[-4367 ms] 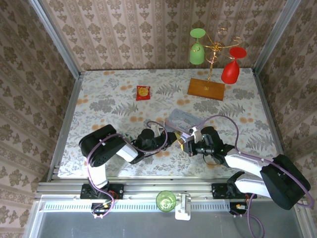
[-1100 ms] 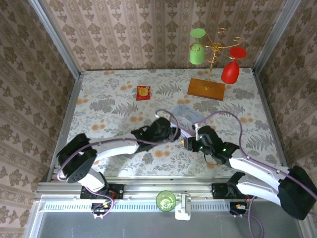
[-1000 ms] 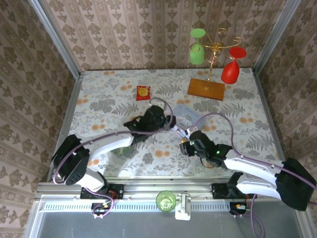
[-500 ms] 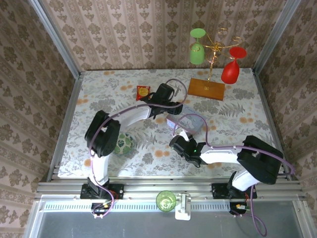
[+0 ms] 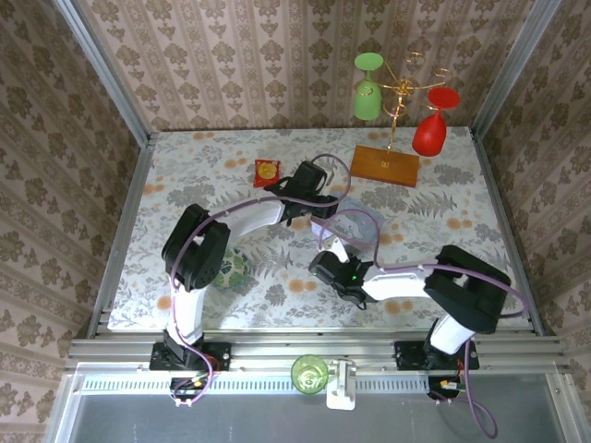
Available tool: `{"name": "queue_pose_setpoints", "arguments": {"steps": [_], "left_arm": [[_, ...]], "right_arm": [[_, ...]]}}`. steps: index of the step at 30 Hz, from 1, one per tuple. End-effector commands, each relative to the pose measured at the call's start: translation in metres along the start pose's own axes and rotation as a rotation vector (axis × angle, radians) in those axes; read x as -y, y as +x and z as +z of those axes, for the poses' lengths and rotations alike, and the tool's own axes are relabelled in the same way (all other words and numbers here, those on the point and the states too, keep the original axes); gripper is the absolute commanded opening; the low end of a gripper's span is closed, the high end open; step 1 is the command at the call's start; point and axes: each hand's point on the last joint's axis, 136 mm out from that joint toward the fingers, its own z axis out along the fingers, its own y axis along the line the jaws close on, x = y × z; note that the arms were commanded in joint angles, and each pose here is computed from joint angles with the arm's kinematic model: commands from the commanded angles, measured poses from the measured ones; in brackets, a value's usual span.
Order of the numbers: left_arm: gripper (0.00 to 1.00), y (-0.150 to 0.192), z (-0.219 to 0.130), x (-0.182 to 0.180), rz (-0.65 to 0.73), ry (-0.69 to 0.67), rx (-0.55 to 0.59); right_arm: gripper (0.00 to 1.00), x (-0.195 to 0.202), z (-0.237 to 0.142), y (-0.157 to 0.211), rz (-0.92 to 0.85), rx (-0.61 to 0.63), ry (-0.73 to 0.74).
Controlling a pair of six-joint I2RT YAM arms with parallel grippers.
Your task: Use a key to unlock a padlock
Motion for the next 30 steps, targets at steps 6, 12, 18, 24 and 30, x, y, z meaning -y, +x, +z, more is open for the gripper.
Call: {"name": "queue_pose_setpoints", "arguments": {"steps": [6,12,18,24,30], "left_arm": [[0.61,0.047,-0.014,-0.016,-0.049,-0.072,-0.103],[0.59,0.068,-0.021,-0.024,-0.077,-0.093,-0.116],[0.57,0.083,-0.022,-0.023,-0.098,-0.076,-0.119],[0.55,0.091,-0.023,-0.022,-0.104,-0.081,-0.113],[0.53,0.092,-0.022,-0.022,-0.115,-0.080,-0.102]], "right_arm": [[0.19,-0.013,-0.011,0.023,0.424,-0.085,-0.482],[0.19,-0.009,-0.016,0.025,0.640,-0.129,-0.671],[0.20,-0.011,-0.006,0.041,0.762,-0.212,-0.723],[0.22,0.002,-0.002,0.054,0.871,-0.205,-0.718],[0.27,0.027,-0.011,0.040,0.863,-0.099,-0.639]]}}
